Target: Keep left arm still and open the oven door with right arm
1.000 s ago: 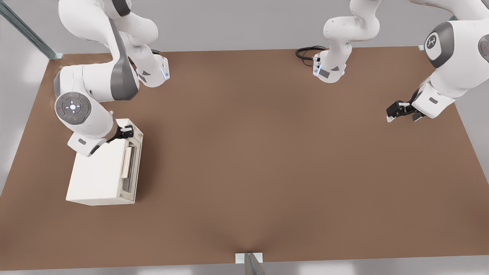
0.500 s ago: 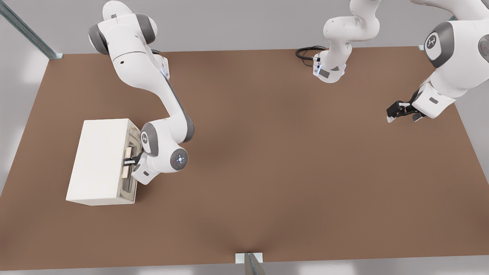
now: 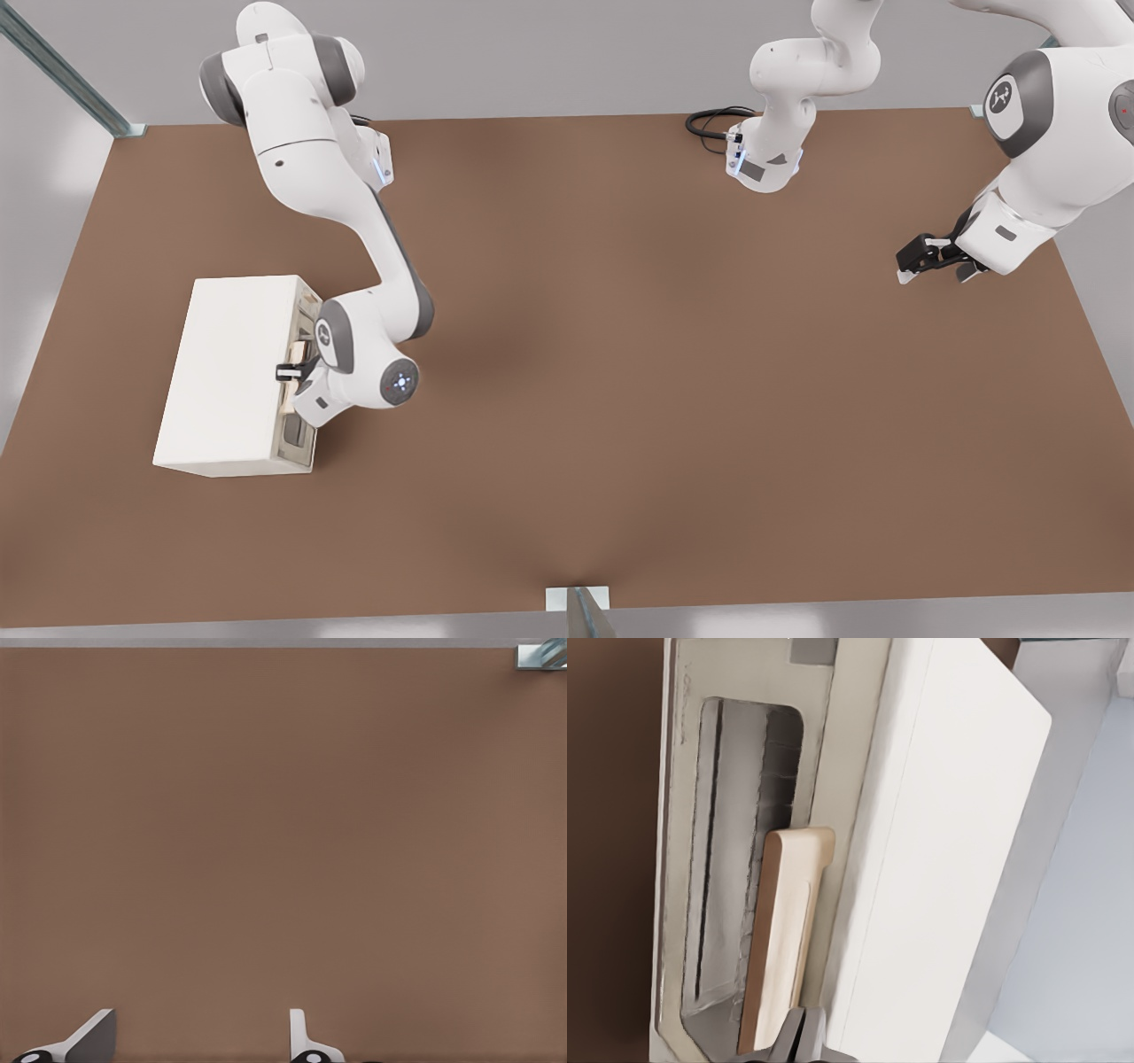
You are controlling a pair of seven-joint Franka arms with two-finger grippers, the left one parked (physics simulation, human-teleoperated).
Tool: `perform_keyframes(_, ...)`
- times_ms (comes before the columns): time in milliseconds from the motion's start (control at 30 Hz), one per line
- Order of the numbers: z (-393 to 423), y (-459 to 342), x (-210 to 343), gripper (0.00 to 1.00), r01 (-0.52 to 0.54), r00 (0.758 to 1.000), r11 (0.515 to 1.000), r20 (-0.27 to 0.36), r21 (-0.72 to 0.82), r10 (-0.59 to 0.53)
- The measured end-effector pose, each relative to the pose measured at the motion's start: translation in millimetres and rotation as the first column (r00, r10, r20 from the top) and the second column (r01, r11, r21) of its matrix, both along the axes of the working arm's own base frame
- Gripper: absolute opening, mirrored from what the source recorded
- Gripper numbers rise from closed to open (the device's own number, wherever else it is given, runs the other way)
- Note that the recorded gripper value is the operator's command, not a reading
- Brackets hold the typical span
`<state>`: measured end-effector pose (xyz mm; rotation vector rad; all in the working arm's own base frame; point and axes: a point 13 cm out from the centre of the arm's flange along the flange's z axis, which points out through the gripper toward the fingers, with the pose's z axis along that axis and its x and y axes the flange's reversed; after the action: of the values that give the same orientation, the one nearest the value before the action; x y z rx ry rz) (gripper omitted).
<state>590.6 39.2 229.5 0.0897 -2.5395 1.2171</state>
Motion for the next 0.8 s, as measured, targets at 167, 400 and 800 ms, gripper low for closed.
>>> perform_keyframes(167,-2.2,-2.7,2.5,0.00,0.013,1.000,1.000,0.028,-0.005,-0.013)
perform_keyframes(400,-12.9,-2.4,1.4,0.00,0.014,0.999,1.000,0.045,-0.005,-0.013)
perform_keyframes(800,-5.3,45.6,8.2,0.00,-0.040,0.994,0.999,0.107,0.019,0.038)
